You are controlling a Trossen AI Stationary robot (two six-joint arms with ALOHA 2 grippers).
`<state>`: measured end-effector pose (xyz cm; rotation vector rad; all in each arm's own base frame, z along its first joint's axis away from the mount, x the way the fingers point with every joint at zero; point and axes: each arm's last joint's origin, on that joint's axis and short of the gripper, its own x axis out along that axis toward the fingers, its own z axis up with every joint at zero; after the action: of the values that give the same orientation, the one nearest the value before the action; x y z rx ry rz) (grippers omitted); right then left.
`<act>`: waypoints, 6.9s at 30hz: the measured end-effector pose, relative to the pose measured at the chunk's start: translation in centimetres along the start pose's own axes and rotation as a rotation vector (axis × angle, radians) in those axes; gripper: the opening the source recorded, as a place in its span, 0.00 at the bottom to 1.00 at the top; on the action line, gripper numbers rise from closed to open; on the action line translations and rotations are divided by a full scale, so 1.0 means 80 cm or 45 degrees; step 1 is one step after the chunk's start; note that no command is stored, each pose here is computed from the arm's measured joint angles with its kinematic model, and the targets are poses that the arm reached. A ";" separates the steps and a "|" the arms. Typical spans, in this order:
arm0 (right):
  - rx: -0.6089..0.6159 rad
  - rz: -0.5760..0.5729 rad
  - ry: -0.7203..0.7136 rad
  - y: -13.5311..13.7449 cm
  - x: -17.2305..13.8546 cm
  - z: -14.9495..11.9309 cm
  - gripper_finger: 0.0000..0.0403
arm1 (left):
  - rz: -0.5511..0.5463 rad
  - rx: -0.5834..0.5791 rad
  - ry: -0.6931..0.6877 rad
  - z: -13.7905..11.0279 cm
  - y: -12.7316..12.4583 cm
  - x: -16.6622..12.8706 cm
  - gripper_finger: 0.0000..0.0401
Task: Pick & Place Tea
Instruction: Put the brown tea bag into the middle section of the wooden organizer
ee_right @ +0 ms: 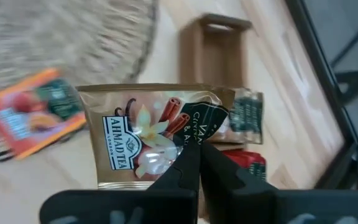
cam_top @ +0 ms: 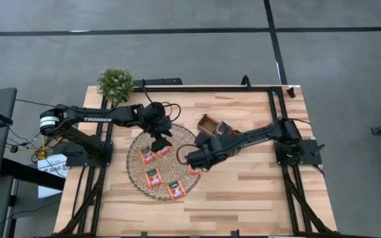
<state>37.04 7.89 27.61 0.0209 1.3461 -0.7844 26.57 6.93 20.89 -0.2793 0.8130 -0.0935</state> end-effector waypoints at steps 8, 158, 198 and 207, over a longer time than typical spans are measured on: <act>0.022 -0.131 0.100 -0.020 0.046 0.008 0.00 | -0.007 0.035 -0.078 0.007 -0.009 -0.015 0.60; -1.077 0.194 0.077 0.030 0.082 0.022 0.34 | 0.038 0.009 -0.640 -0.114 -0.070 -0.136 0.60; -1.150 0.712 0.049 -0.012 0.143 0.065 0.31 | 0.021 -0.096 -0.644 -0.113 -0.070 -0.136 0.60; -1.124 0.662 0.118 -0.011 0.175 0.051 0.31 | 0.034 -0.122 -0.651 -0.113 -0.069 -0.136 0.60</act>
<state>40.22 -1.47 16.86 -0.2812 1.5847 0.2815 12.64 1.78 24.20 -0.3633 0.3133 0.0427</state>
